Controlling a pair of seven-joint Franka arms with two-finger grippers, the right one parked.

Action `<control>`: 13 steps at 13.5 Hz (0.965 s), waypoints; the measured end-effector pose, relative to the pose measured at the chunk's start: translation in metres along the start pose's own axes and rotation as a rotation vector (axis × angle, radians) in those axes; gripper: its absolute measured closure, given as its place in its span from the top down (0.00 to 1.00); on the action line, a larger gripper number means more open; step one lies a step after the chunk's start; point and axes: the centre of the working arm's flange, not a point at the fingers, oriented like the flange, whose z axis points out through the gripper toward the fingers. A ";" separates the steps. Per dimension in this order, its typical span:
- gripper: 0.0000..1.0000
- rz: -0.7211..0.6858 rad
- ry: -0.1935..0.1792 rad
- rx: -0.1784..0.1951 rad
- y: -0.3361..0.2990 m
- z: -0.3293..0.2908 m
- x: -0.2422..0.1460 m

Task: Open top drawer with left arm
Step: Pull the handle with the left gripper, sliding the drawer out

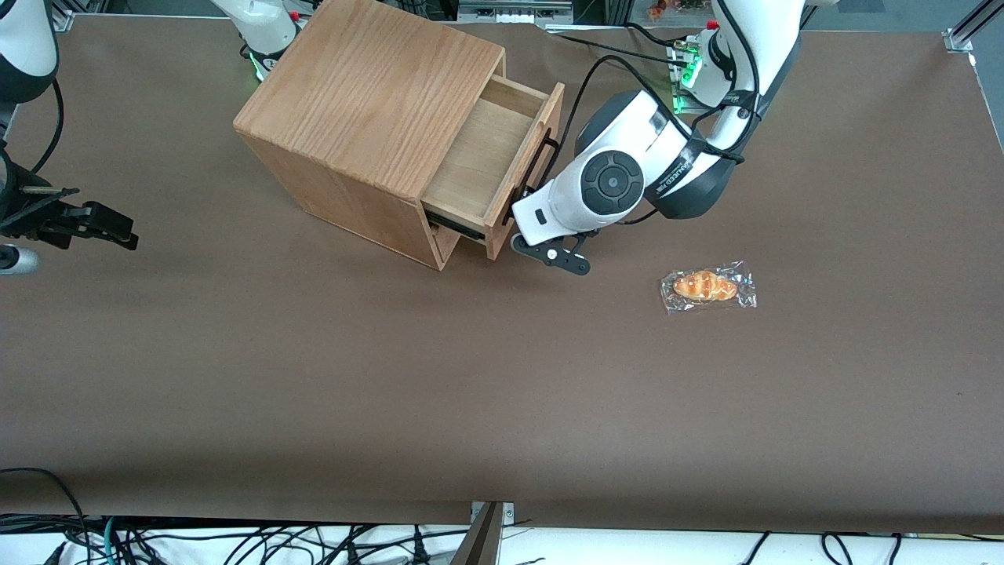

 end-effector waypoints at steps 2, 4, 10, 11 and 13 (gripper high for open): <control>1.00 0.001 0.001 0.000 0.000 0.000 0.000; 1.00 0.004 0.001 0.000 0.000 0.000 0.000; 1.00 0.043 -0.001 -0.022 -0.031 -0.005 0.007; 1.00 0.044 -0.001 -0.024 -0.033 -0.005 0.007; 1.00 0.043 -0.001 -0.025 -0.034 -0.006 0.008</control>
